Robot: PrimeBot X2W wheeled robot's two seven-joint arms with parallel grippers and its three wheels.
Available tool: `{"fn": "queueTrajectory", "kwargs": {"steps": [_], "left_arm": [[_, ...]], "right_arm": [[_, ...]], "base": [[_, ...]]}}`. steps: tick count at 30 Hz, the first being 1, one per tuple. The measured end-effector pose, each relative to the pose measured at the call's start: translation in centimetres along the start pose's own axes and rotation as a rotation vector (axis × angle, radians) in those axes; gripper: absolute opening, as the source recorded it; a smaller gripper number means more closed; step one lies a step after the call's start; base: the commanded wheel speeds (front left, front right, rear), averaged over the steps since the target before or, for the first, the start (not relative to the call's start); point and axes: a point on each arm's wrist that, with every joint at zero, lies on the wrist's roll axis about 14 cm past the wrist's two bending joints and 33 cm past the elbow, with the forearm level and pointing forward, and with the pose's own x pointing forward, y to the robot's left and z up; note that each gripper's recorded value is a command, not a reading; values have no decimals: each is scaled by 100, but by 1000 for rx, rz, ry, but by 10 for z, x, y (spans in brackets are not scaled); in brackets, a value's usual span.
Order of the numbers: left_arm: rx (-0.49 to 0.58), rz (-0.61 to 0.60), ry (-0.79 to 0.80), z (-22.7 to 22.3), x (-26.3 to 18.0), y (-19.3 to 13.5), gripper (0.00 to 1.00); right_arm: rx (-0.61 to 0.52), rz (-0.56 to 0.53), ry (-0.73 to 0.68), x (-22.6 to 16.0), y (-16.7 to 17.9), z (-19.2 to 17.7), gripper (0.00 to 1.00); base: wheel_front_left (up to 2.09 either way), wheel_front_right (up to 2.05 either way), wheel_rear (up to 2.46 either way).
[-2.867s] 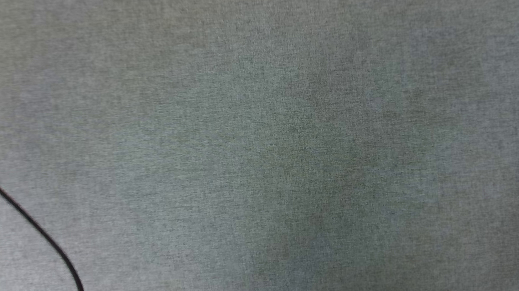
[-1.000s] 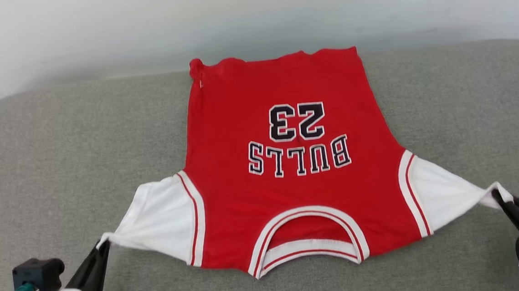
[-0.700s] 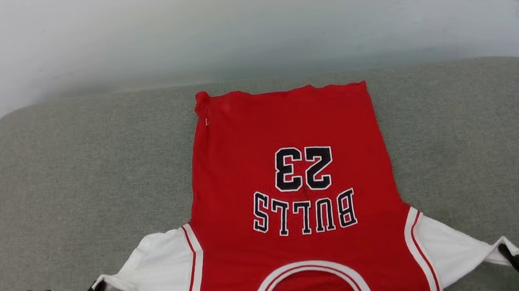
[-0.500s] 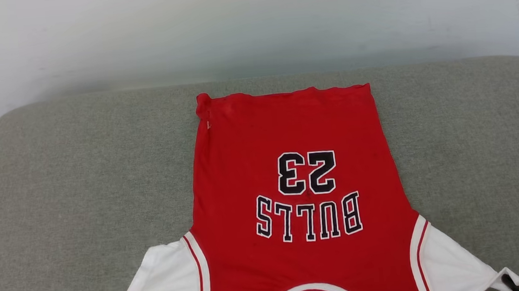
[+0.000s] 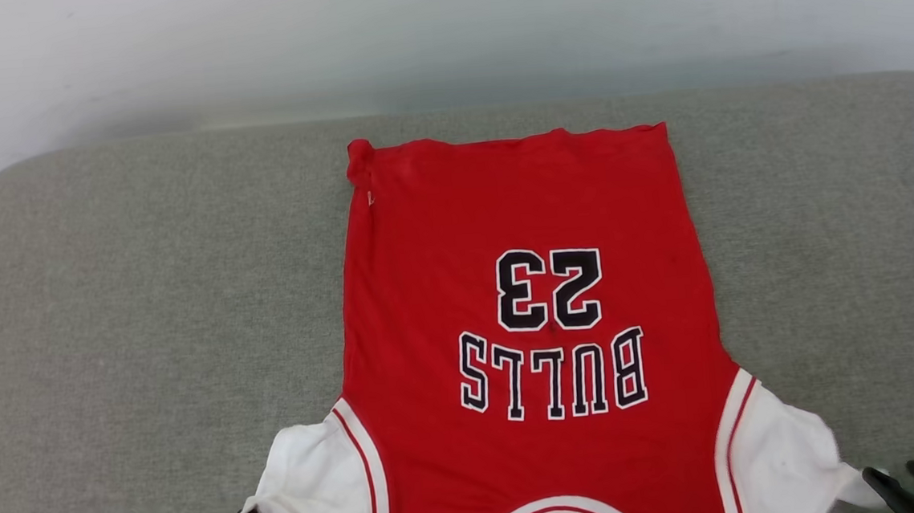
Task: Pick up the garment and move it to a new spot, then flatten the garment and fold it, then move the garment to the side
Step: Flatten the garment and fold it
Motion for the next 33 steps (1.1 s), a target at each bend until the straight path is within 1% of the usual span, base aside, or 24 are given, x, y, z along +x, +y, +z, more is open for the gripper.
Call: {"fn": "queueTrajectory", "kwargs": {"steps": [2,4,7,8,12,15,18,20,22,23,25,33], "left_arm": [[-16,-11,0,-1,1,-5,0],[-14,-24,-3,0,2,-10,0],[-17,-43,-12,5,3,-20,0],[-9,-60,-19,10,2,-28,0],[2,-88,-25,20,5,-38,0],[-1,-97,-16,22,9,-43,0],[0,-98,-13,24,14,-44,0],[-11,-91,-12,25,17,-44,0],[-75,-90,-27,29,21,-48,0],[-84,-91,-28,29,23,-49,0],[-64,-76,-22,29,26,-43,0],[-77,-14,10,19,36,-28,0]], "right_arm": [[0,17,12,4,4,4,100],[-20,23,-6,7,4,21,100],[-10,58,-64,16,11,59,100],[-32,84,-62,30,20,89,100],[-84,134,-45,57,40,132,100],[-140,129,-25,83,48,164,100],[-163,111,34,116,50,179,100],[-157,86,82,138,47,186,100],[-151,72,121,158,48,193,100],[-147,69,138,169,50,195,100],[-148,66,171,188,55,199,100],[-141,30,255,258,62,201,100]], "base": [[0,0,0],[0,0,0],[0,0,0],[0,0,0],[0,0,0],[0,0,0],[0,0,0],[0,0,0],[0,0,0],[0,0,0],[0,0,0],[0,0,0]]}}
